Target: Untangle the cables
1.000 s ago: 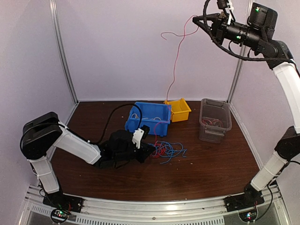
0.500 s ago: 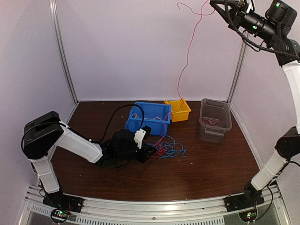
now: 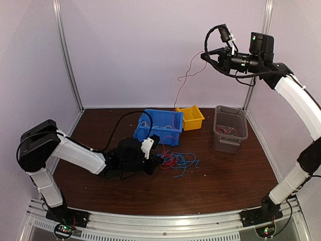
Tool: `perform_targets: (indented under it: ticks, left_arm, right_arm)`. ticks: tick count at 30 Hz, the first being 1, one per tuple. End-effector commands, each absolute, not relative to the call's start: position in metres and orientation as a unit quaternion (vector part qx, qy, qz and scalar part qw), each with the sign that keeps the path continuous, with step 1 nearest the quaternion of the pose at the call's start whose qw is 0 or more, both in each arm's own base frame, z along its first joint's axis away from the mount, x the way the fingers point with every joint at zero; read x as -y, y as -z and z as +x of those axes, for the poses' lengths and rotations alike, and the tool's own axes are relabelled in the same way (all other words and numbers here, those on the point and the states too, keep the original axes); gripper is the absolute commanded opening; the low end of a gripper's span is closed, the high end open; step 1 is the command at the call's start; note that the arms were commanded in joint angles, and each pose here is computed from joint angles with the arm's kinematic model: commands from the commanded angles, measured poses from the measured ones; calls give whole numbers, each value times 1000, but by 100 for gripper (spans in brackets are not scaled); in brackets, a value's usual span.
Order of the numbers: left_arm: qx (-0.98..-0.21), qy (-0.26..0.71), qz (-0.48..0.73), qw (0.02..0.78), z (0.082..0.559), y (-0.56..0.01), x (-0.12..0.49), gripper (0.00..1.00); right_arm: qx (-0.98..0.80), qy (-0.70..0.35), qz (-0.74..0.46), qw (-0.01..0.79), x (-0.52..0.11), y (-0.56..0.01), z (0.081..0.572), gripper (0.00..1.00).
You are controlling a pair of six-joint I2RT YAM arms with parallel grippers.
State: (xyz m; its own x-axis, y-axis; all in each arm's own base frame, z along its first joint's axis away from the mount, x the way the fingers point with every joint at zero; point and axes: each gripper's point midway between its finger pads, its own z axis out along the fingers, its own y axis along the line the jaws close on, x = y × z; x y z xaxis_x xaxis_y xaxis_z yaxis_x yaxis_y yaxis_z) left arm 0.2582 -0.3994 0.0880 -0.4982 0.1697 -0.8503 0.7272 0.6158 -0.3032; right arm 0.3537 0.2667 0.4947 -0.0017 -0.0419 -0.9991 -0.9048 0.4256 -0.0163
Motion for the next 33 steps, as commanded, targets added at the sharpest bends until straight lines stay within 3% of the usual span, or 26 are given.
perform_targets:
  ticks: [1, 7, 12, 33]
  left_arm:
    - [-817, 264, 273, 434, 266, -104, 370, 0]
    - [-873, 144, 290, 365, 256, -50, 317, 0]
    - [-887, 133, 279, 344, 248, -31, 304, 0]
    - [-864, 155, 267, 398, 272, -67, 330, 1]
  right_arm:
    - [-537, -331, -389, 671, -234, -577, 332, 0]
    - [-477, -336, -337, 739, -177, -660, 332, 0]
    - [-464, -350, -332, 743, -166, -671, 334, 0]
    - [-605, -271, -311, 681, -152, -526, 386, 0]
